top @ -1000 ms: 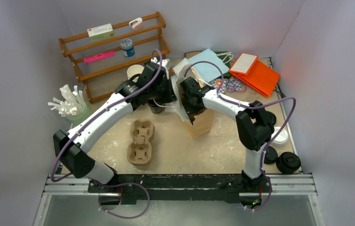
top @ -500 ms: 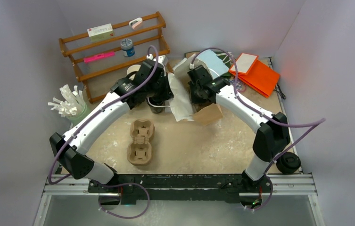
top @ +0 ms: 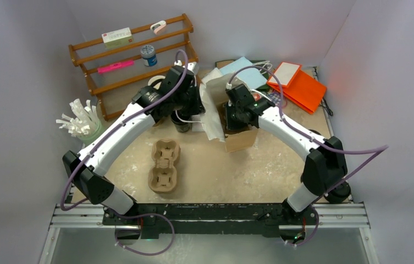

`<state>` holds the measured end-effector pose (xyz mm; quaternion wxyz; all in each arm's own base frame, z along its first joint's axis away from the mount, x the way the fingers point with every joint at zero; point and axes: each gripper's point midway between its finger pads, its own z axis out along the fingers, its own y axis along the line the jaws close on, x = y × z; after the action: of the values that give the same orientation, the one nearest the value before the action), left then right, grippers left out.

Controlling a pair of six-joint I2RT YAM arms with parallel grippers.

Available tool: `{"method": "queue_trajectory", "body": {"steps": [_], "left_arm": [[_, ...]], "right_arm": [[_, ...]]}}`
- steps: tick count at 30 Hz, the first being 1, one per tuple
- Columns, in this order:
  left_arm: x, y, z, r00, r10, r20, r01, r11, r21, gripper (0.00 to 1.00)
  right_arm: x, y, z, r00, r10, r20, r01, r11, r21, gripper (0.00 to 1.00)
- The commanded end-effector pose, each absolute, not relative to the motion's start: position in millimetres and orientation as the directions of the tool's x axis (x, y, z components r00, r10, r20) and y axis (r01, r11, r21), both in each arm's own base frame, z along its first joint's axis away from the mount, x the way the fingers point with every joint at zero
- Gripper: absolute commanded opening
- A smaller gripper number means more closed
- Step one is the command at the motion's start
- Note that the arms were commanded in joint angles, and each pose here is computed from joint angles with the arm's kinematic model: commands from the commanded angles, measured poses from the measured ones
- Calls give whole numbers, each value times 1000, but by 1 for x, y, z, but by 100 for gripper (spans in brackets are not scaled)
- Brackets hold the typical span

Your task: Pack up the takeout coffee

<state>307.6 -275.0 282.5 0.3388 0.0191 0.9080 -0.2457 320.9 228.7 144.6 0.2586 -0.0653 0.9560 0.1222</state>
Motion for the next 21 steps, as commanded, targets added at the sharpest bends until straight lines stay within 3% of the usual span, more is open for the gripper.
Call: {"method": "queue_trajectory", "body": {"steps": [1, 7, 16, 21], "left_arm": [[308, -284, 276, -795, -142, -590, 191, 864, -466, 0], [306, -279, 258, -836, -136, -532, 130, 892, -432, 0], [314, -262, 253, -841, -66, -537, 115, 948, -297, 0], [317, -268, 261, -817, -40, -575, 173, 934, -312, 0]], "right_arm": [[304, 244, 172, -844, -5, -537, -233, 904, 359, 19], [293, 250, 212, -830, 35, -557, -257, 862, 437, 19], [289, 258, 264, -790, 111, -603, -292, 797, 529, 20], [303, 262, 321, -734, 165, -659, -333, 759, 560, 28]]}}
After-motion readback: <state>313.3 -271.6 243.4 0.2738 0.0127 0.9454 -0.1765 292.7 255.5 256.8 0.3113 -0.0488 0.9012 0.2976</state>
